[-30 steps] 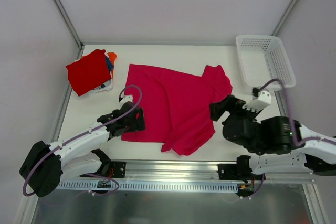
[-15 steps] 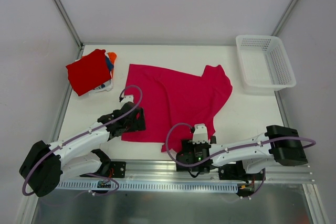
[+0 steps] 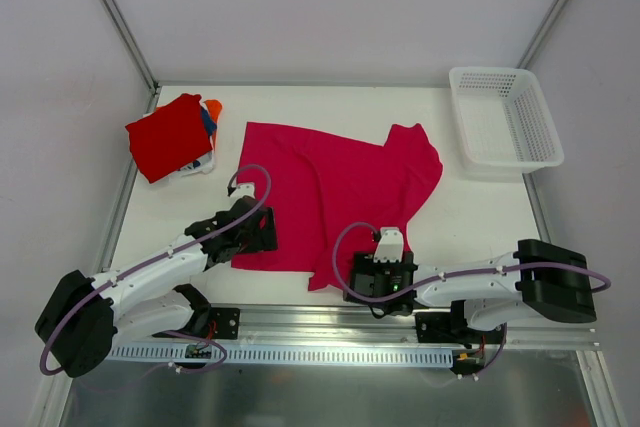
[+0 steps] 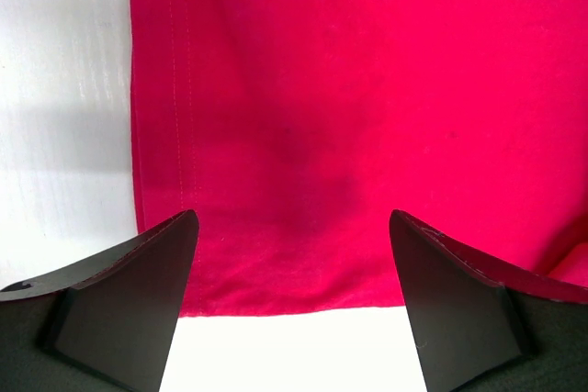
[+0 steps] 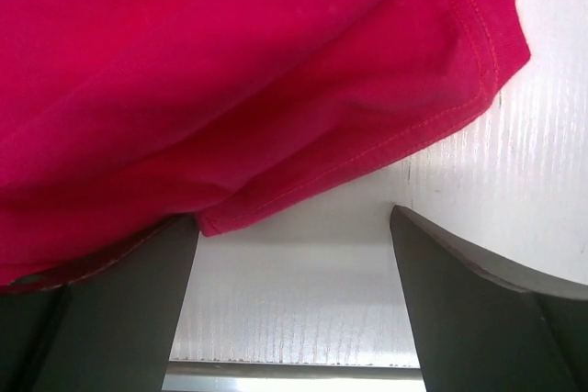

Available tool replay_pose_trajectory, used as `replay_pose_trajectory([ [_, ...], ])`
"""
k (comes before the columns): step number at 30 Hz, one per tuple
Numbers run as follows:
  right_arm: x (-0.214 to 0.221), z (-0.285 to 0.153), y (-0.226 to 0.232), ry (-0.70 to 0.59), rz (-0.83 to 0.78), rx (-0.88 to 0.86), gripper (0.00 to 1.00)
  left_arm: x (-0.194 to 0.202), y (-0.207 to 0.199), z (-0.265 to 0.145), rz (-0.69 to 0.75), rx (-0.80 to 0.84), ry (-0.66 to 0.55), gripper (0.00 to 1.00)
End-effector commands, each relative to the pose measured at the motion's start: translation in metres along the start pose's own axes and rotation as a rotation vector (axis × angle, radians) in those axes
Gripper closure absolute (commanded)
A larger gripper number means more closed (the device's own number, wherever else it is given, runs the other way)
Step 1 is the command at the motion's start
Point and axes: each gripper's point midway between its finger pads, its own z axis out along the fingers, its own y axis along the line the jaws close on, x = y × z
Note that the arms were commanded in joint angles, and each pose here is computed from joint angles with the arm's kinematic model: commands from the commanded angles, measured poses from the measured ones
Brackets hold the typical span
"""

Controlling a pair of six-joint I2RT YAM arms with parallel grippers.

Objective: Fold and stack the t-shirts
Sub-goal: Flatten out the tshirt

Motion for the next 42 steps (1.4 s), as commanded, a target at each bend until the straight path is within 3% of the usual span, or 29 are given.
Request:
replay_pose_trajectory([
  [1, 0.011, -0.003, 0.014, 0.078, 0.016, -0.06, 0.12, -0.004, 0.0, -0.002, 0.011, 0.0, -0.03, 0.14],
  [5, 0.001, -0.006, 0.014, 0.057, 0.001, -0.049, 0.16, -0.004, 0.001, -0.001, 0.012, -0.006, -0.03, 0.14],
  [9, 0.008, 0.006, 0.004, 0.082, -0.005, -0.012, 0.33, -0.005, 0.0, 0.0, 0.015, -0.008, -0.028, 0.14],
  [10, 0.008, 0.009, 0.008, 0.082, 0.007, -0.024, 0.46, -0.004, 0.0, 0.0, 0.016, -0.006, -0.026, 0.14],
  [12, 0.012, 0.015, 0.006, 0.092, 0.006, -0.014, 0.6, -0.005, 0.0, -0.001, 0.017, -0.005, -0.028, 0.14],
  [15, 0.018, 0.027, 0.009, 0.106, 0.008, -0.007, 1.0, -0.004, 0.0, 0.0, 0.021, -0.006, -0.025, 0.14],
  [26, 0.032, 0.037, 0.025, 0.157, -0.023, -0.033, 1.0, -0.004, -0.001, 0.0, 0.028, -0.01, -0.022, 0.14],
  [42, 0.021, -0.038, -0.069, 0.07, -0.011, 0.18, 1.0, -0.004, -0.002, -0.001, 0.032, -0.007, -0.033, 0.14],
])
